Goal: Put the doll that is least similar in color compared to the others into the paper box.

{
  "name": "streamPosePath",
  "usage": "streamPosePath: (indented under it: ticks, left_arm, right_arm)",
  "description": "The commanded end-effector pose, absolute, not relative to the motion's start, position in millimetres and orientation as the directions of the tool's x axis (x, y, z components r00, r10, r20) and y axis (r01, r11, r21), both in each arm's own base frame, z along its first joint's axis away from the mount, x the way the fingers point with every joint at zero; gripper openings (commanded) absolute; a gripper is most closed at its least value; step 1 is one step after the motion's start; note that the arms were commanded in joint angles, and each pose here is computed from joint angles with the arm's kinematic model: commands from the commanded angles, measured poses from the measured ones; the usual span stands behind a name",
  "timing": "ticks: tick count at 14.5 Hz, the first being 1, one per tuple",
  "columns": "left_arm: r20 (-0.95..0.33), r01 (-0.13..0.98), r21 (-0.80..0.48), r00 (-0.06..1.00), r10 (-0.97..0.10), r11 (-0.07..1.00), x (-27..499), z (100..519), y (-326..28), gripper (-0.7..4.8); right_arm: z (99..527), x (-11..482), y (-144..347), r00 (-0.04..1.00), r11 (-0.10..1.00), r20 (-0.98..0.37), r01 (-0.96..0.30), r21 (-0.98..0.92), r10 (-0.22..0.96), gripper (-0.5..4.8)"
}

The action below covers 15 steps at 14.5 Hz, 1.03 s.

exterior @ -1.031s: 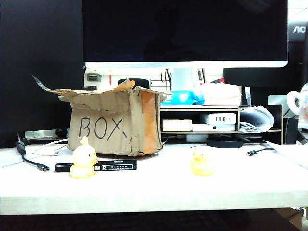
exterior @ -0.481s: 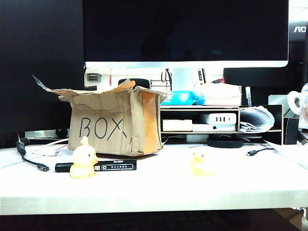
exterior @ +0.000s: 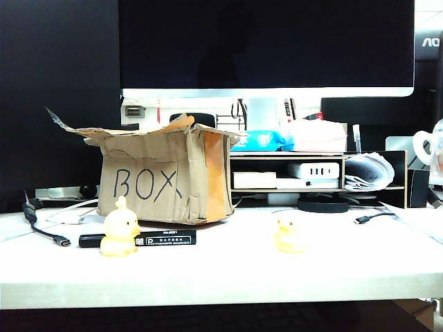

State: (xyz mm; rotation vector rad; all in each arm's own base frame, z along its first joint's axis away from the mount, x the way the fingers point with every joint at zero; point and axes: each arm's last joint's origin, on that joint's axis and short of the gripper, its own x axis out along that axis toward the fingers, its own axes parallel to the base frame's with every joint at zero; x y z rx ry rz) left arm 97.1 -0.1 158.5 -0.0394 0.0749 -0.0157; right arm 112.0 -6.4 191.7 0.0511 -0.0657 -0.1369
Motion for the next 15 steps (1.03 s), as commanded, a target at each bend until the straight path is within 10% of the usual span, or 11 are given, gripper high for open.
streamPosePath:
  ticks: [1, 15]
  left_arm:
    - [-0.066, 0.013, -0.039, 0.998, -0.015, 0.999, 97.0, 159.7, 0.1, -0.05]
    - [-0.066, 0.013, -0.039, 0.998, -0.015, 0.999, 97.0, 159.7, 0.1, -0.05]
  right_arm:
    - [179.2, 103.9, -6.0, 0.985, 0.990, 0.108, 0.129, 0.064, -0.136, 0.00]
    - [169.7, 97.2, 0.8, 0.999, 0.999, 0.038, 0.025, 0.049, -0.026, 0.00]
